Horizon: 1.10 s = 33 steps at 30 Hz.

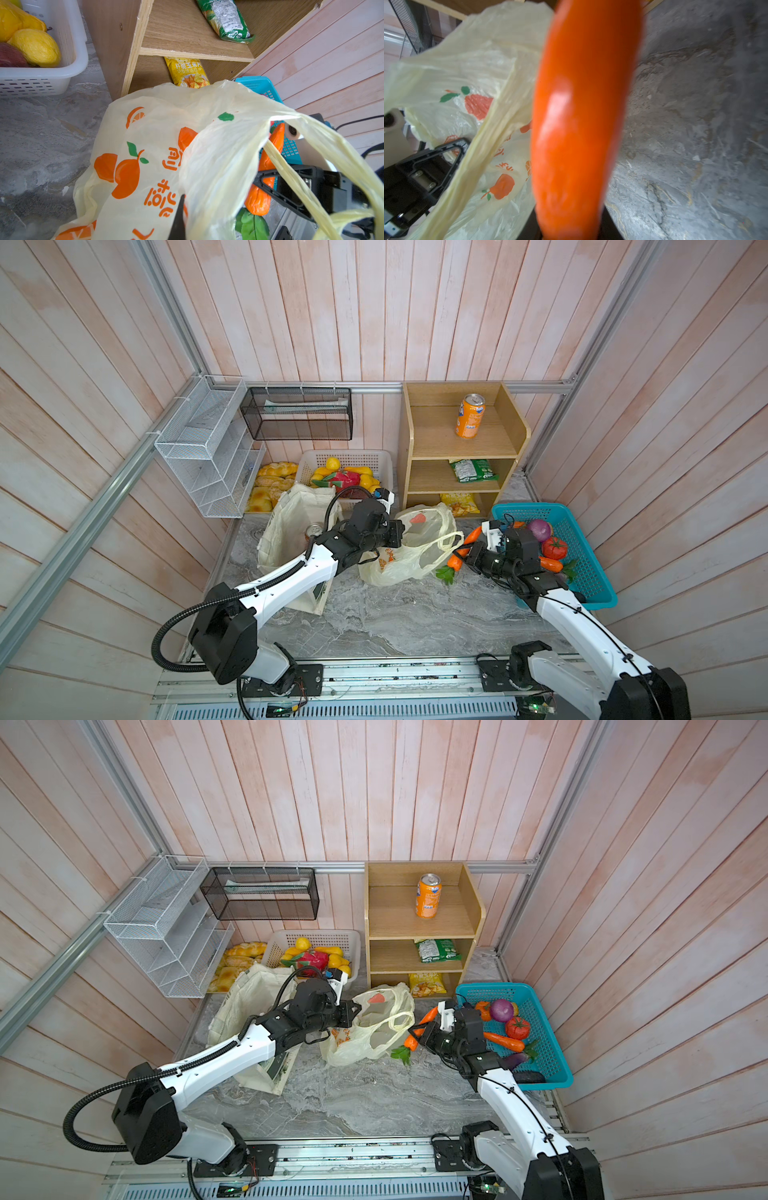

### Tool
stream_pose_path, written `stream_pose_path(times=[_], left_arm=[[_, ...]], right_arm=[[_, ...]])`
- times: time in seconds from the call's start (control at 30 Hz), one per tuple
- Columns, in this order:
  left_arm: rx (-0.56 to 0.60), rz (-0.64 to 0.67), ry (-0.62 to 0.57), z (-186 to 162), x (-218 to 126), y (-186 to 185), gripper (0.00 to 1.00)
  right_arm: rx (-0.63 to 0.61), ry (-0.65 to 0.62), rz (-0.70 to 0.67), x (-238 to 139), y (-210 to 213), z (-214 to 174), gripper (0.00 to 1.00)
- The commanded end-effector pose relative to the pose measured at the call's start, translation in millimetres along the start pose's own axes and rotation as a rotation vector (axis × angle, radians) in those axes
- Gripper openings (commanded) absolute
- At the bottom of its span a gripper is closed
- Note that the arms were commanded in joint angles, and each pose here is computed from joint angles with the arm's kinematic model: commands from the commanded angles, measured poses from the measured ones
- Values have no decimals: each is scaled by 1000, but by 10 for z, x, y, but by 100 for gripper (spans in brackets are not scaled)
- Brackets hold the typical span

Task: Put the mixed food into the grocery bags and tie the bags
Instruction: 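Lift the carrot out of the basket with the right gripper toward the plastic bag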

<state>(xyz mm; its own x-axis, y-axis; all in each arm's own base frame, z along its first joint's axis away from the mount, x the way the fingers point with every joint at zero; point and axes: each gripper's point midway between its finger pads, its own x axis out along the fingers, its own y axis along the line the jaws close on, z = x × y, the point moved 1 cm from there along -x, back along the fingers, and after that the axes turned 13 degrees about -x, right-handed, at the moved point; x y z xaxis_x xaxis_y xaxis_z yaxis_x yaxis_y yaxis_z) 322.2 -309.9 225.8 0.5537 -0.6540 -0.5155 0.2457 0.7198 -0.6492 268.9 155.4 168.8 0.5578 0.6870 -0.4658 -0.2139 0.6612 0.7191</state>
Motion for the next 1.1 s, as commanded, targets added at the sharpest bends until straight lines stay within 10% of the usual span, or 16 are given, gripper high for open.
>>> stream_pose_path(times=[0.0, 1.07], left_arm=[[-7, -26, -14, 92, 26, -82, 0], [190, -79, 48, -12, 66, -158, 0]], right_arm=[[-51, 46, 75, 58, 165, -83, 17], [-244, 305, 209, 109, 319, -676, 18]])
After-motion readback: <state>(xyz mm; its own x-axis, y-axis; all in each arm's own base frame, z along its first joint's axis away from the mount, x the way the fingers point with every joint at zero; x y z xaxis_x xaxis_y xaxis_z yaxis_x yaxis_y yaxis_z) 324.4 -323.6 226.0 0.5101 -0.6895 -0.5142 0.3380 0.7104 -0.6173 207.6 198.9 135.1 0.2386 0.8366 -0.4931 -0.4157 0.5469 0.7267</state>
